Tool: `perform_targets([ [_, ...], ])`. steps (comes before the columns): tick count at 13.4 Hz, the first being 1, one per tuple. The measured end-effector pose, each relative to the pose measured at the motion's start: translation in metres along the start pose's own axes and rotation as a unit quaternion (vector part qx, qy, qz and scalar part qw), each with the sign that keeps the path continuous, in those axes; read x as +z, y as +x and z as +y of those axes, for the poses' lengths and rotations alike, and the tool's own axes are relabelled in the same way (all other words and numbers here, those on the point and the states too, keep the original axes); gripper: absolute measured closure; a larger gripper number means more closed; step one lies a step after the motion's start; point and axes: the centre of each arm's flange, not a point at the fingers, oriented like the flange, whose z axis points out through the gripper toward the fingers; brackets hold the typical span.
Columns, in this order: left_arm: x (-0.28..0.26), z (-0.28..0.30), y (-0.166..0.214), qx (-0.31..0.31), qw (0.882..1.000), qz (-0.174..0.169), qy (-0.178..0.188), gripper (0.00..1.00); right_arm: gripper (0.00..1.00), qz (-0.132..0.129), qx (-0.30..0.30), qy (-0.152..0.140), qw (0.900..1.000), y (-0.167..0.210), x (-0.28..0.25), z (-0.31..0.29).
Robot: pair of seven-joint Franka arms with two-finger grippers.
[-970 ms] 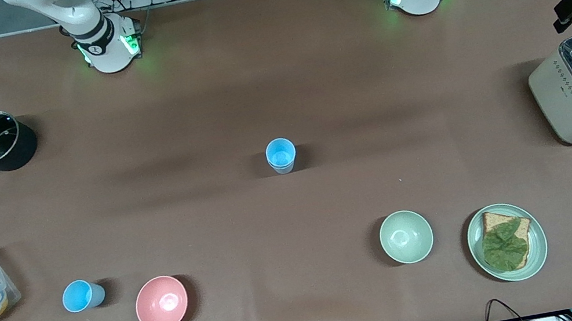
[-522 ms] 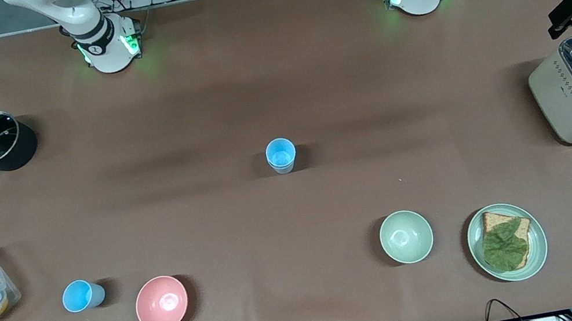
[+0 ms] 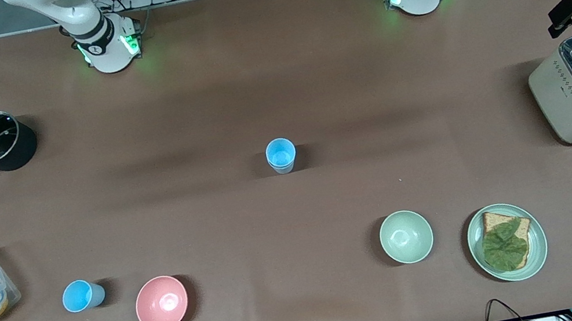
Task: Stack blue cups with both arms
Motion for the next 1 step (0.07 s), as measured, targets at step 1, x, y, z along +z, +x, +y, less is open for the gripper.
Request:
perform_targets([
  [1,-0.0022,0.0021,-0.0004,0.002,1.000,0.002,0.000,0.00,0.00,0.000,0.000,0.000,1.000,0.0000,0.0003,-0.0002],
])
